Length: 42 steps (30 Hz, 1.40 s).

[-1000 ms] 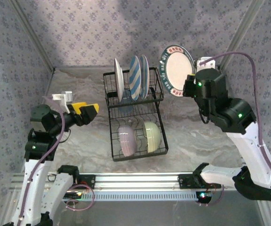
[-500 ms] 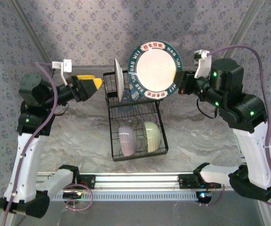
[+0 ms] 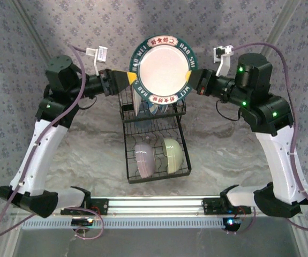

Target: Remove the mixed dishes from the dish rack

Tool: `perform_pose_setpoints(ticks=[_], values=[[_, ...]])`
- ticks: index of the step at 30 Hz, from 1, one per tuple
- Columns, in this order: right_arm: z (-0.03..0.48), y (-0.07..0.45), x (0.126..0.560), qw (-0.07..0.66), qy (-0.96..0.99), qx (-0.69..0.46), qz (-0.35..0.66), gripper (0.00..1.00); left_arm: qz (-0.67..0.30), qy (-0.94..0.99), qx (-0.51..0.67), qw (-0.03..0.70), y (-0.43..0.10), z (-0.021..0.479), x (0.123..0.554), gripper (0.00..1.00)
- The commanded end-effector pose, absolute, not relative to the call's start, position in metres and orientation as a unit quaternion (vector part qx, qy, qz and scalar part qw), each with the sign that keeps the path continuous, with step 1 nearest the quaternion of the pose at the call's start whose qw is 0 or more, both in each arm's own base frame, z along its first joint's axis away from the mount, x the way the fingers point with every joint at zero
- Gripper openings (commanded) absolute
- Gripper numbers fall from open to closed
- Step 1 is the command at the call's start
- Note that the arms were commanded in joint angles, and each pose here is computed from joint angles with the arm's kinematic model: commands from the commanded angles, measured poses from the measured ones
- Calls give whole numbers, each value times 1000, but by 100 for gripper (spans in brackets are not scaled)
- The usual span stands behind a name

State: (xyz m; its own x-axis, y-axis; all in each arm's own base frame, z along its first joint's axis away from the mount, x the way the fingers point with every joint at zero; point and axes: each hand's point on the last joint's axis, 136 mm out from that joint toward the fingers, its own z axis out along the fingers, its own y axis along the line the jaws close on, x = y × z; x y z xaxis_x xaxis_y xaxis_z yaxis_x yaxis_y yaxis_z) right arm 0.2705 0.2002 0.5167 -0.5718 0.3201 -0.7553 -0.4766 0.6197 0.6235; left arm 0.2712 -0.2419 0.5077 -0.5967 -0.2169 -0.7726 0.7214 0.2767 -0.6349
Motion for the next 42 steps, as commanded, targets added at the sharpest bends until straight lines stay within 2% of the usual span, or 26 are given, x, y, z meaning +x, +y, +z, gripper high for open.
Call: perform_pose_setpoints(ticks=[1, 4, 10, 21, 27, 29, 30, 31, 34, 37, 42], values=[[546, 206, 265, 472, 737, -61, 481, 0, -570, 686, 171, 419, -240, 519, 274, 64], [544, 207, 267, 466, 738, -60, 485, 0, -572, 686, 167, 417, -242, 519, 279, 61], [537, 209, 271, 458, 742, -57, 487, 0, -574, 688, 159, 414, -244, 517, 286, 46], [527, 216, 283, 447, 747, -54, 489, 0, -577, 692, 136, 412, -242, 517, 289, 2], [526, 219, 284, 443, 743, -60, 499, 0, -577, 690, 117, 421, -236, 518, 289, 0], [526, 218, 284, 442, 740, -60, 503, 17, -579, 688, 108, 424, -234, 520, 289, 0], [526, 218, 284, 442, 740, -60, 505, 29, -579, 688, 103, 426, -233, 522, 288, 0], [527, 216, 284, 442, 739, -58, 504, 46, -579, 687, 98, 428, -231, 524, 289, 0], [529, 210, 285, 458, 737, -57, 494, 83, -577, 686, 80, 436, -226, 528, 290, 0], [527, 201, 285, 472, 745, -50, 468, 100, -576, 686, 58, 440, -220, 531, 295, 0], [513, 180, 289, 502, 768, -30, 396, 100, -564, 687, -9, 459, -196, 533, 314, 0]])
